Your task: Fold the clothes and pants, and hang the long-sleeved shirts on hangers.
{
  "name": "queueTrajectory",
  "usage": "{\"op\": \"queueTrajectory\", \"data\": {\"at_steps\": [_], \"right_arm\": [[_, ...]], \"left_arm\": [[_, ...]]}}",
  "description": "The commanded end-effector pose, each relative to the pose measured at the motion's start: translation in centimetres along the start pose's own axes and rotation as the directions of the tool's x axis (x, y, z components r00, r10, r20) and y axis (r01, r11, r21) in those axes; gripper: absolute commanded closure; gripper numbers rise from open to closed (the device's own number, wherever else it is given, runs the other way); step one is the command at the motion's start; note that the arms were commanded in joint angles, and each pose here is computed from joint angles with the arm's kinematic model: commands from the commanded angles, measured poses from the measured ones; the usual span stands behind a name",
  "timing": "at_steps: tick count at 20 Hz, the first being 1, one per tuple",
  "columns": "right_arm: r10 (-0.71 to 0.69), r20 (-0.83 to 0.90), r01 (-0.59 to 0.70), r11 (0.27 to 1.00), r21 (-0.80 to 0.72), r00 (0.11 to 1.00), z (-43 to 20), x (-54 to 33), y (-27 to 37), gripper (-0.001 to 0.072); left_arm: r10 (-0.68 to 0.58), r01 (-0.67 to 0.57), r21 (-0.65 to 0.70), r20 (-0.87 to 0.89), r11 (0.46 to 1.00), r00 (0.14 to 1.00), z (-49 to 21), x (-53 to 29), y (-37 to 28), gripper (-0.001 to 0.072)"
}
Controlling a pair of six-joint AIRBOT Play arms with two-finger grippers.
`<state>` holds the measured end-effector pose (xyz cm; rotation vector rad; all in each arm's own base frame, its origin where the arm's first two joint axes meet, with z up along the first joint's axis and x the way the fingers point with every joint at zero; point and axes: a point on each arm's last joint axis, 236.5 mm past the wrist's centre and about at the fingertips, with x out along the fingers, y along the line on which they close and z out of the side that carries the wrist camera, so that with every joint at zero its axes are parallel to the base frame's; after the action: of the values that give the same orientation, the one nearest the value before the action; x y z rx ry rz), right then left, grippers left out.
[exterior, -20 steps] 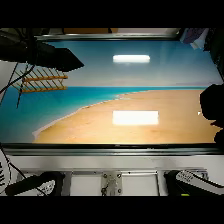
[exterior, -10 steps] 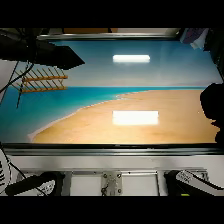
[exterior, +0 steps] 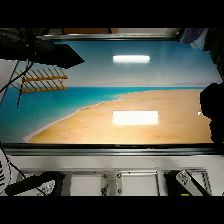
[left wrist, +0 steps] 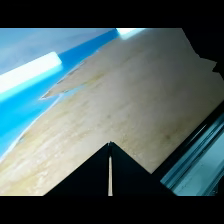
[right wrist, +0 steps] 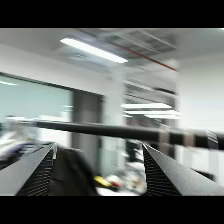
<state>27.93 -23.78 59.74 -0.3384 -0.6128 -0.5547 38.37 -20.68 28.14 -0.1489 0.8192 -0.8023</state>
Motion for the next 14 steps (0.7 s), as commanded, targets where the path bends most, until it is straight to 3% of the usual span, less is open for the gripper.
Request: {"op": "queueTrajectory", "data": {"at_steps": [1, 3, 5, 7, 11, 14], "right_arm": [[0.421, 0.029, -0.421, 0.907, 0.008, 0.907, 1.5, -2.6, 10.2, 0.0118], [0.584, 0.025, -0.58, 0.798, 0.167, 0.811, 0.2, -4.5, 14.6, 0.012], [0.695, 0.012, -0.658, 0.675, 0.334, 0.719, -1.9, -6.3, 18.8, 0.012], [0.821, -0.019, -0.727, 0.517, 0.452, 0.571, -4.8, -9.7, 24.5, 0.012], [0.978, -0.068, -0.724, 0.193, 0.662, 0.197, -9.6, -20.1, 36.3, 0.012], [0.997, -0.029, -0.663, -0.024, 0.748, -0.068, -10.5, -29.6, 43.0, 0.0121]], "left_arm": [[0.004, -0.004, 0.001, 0.01, 1.0, 1.0, 0.2, -0.1, 0.2, 0.0684], [0.021, -0.021, -0.008, 0.044, 1.0, 0.999, 1.0, -0.4, 0.9, 0.0684], [0.045, -0.043, -0.026, 0.067, 0.999, 0.997, 1.5, -1.0, 2.1, 0.0684], [0.059, -0.056, -0.052, 0.067, 0.997, 0.996, 1.1, -1.1, 3.2, 0.0685], [0.073, -0.066, -0.152, 0.037, 0.986, 0.997, -2.5, 1.5, 5.3, 0.0684], [0.041, -0.049, -0.19, -0.048, 0.981, 0.998, -6.6, 4.0, 4.7, 0.0684]]}}
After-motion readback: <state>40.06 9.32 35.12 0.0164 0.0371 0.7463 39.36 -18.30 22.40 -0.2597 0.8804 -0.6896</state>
